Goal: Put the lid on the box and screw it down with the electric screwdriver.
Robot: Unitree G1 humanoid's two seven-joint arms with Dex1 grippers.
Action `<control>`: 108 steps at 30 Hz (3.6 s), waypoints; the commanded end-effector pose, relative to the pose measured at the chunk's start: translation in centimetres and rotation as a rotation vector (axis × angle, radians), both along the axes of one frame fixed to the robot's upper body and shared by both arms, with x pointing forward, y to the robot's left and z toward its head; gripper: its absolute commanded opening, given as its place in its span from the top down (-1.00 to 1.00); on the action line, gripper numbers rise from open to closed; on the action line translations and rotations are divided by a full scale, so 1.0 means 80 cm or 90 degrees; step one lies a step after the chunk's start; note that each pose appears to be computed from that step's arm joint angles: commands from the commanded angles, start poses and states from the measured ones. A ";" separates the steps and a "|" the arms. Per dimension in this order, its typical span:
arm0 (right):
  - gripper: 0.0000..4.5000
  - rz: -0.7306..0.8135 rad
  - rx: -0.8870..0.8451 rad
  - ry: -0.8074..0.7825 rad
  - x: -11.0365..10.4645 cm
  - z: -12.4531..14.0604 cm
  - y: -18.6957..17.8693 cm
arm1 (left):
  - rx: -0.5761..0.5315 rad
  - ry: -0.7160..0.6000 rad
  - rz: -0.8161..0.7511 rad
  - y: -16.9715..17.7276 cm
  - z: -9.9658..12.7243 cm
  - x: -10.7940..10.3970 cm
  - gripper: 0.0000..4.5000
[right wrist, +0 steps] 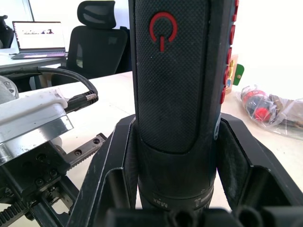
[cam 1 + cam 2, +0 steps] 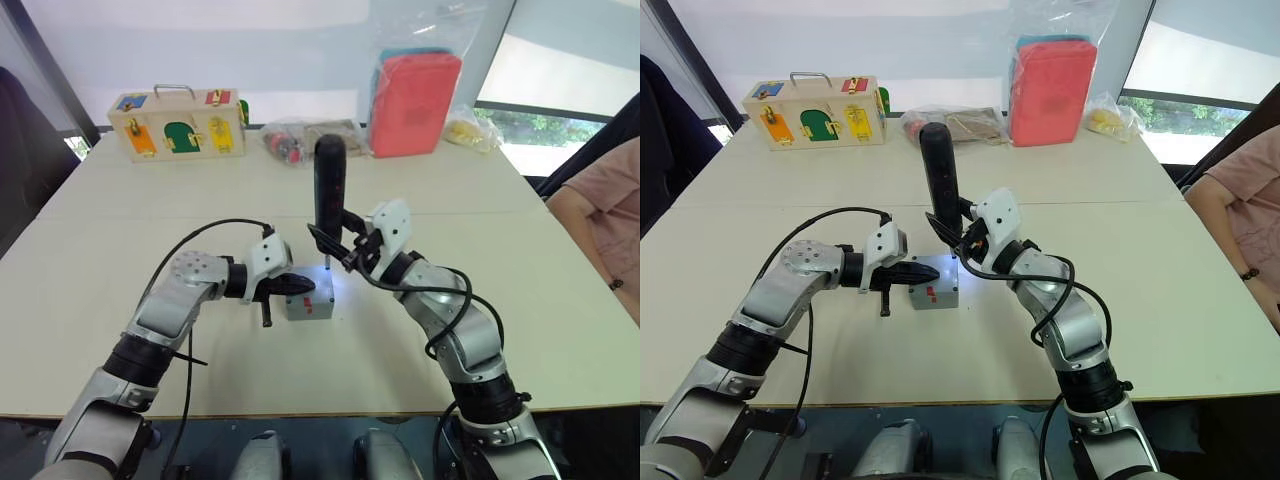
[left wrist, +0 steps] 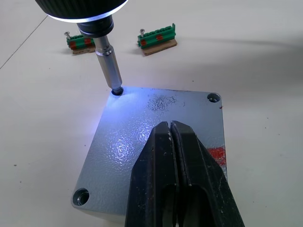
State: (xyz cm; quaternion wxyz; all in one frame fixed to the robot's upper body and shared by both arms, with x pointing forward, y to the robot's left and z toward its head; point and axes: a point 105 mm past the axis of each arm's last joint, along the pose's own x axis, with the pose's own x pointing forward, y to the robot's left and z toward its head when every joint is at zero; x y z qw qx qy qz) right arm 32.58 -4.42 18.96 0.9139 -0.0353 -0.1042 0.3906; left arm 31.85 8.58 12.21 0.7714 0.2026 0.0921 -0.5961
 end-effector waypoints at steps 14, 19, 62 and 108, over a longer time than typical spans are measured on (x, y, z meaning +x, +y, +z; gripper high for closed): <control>0.20 -0.215 0.065 0.155 0.019 0.122 -0.159 | -0.064 -0.106 -0.074 0.000 0.093 -0.017 1.00; 0.20 -0.381 -0.081 0.446 0.035 0.052 -0.233 | -0.086 -0.146 -0.102 0.009 0.129 -0.029 1.00; 0.42 0.010 -0.206 0.257 -0.008 0.002 -0.081 | -0.001 -0.086 0.159 0.101 0.051 -0.022 1.00; 0.98 0.004 -0.237 0.226 0.009 -0.073 -0.045 | 0.036 -0.066 0.041 0.063 -0.002 0.003 1.00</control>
